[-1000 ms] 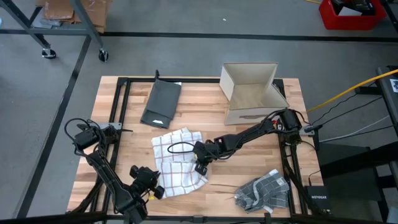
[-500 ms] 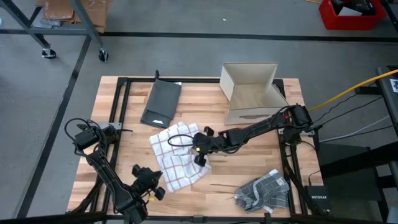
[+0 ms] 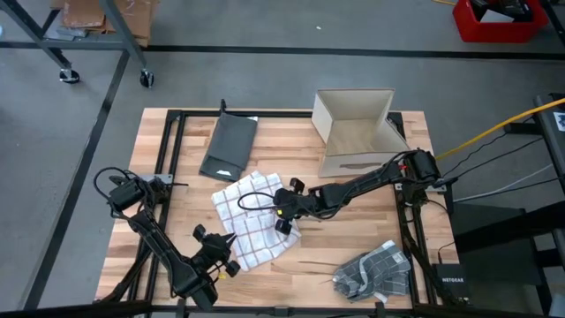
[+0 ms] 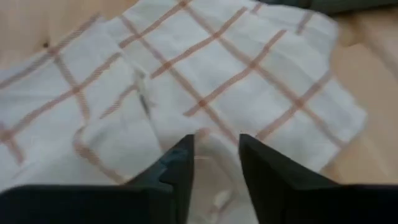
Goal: Fold towel
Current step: Fold the white kitchen towel
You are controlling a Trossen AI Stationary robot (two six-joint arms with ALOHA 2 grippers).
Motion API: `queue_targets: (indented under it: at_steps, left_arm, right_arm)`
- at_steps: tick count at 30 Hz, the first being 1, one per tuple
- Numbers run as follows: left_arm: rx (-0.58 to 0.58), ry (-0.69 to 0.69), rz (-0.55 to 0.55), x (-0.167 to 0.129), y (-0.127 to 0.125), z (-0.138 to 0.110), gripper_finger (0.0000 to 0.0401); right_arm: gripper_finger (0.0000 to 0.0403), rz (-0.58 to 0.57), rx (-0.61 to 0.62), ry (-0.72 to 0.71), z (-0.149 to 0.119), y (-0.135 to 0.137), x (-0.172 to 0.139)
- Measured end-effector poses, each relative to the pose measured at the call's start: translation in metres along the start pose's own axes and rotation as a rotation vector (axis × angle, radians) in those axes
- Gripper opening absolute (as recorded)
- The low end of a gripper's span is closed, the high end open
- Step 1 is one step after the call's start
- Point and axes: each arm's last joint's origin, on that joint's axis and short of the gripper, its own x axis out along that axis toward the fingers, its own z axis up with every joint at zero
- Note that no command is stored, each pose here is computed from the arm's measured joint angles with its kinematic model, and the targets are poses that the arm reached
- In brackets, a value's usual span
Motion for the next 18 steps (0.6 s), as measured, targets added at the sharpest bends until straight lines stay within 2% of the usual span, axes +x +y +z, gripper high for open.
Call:
queue_targets:
  at_steps: [3, 7, 9, 15, 18]
  left_arm:
    - [0.019, -0.046, 0.000, 0.005, -0.001, 0.004, 0.0031]
    - [0.012, -0.064, 0.005, 0.010, -0.002, 0.007, 0.0031]
    - [0.023, -0.045, 0.004, 0.011, -0.004, 0.007, 0.0031]
    - [0.062, -0.023, -0.067, 0.011, -0.017, 0.004, 0.0031]
    - [0.147, -0.024, -0.091, 0.011, -0.021, 0.003, 0.0031]
  right_arm:
    - [0.0159, -0.060, -0.066, -0.024, 0.001, -0.002, 0.000]
    - [0.0171, -0.086, -0.128, -0.031, 0.001, -0.002, 0.000]
    - [0.0172, -0.031, -0.130, -0.006, 0.000, -0.001, -0.001]
    - [0.0172, 0.241, -0.136, 0.130, -0.003, 0.005, -0.010]
    - [0.0172, 0.253, -0.141, 0.156, -0.005, 0.005, -0.011]
